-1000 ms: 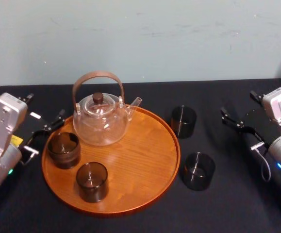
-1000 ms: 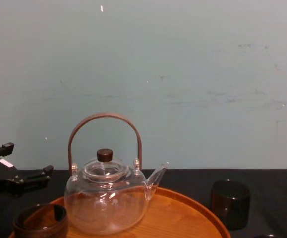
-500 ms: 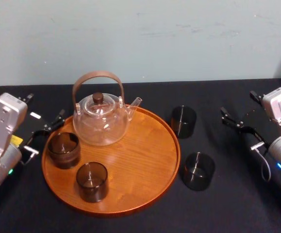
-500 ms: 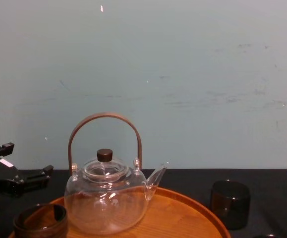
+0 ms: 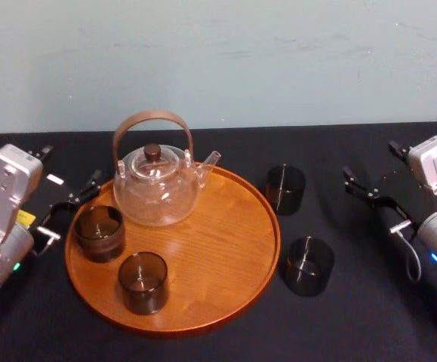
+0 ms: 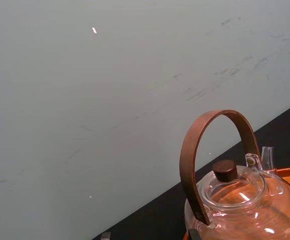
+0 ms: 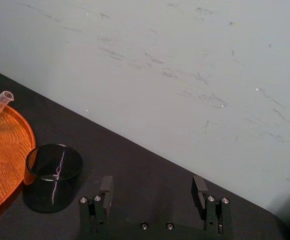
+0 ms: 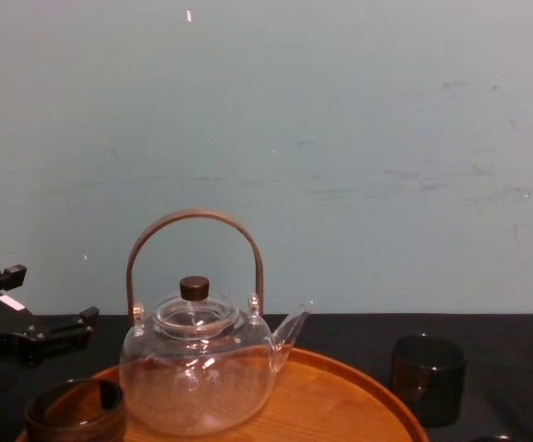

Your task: Pick up the glass from the table and place it on the tray.

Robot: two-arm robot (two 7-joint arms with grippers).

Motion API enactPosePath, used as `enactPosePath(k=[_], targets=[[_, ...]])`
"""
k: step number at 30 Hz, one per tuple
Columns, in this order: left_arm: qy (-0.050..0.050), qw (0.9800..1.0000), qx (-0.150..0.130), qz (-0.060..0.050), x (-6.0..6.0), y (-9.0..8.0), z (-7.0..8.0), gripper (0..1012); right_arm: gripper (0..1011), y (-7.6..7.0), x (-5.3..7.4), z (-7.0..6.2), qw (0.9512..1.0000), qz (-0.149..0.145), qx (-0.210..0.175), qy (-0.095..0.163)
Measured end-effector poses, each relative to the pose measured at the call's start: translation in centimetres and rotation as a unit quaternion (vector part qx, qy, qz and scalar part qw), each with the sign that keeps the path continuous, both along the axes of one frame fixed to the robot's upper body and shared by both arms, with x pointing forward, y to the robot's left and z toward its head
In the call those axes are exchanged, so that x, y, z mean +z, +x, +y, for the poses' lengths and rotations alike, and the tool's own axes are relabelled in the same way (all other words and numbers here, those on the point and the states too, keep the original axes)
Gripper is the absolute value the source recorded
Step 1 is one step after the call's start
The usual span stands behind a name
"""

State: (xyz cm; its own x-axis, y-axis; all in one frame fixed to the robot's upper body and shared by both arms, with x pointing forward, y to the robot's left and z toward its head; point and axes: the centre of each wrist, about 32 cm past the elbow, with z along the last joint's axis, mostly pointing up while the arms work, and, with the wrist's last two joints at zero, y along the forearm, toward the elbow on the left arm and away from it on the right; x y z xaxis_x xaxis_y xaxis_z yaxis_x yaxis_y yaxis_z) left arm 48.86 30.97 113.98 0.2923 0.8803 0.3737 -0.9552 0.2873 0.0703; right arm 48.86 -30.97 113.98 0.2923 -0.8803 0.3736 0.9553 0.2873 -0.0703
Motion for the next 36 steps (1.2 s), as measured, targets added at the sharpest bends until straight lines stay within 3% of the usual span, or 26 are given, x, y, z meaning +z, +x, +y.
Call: enactPosePath(k=[21,36], targets=[[0.000,1.0000,0.000,0.000,0.0,0.0,0.0,1001,1002,-0.1,0.0,-0.1,1.0000,0.002,0.004,0.001],[0.000,1.0000,0.000,0.000,0.0,0.0,0.0,1001,1002,-2.4,0.7,-1.6,0.9989,0.031,0.031,0.016]])
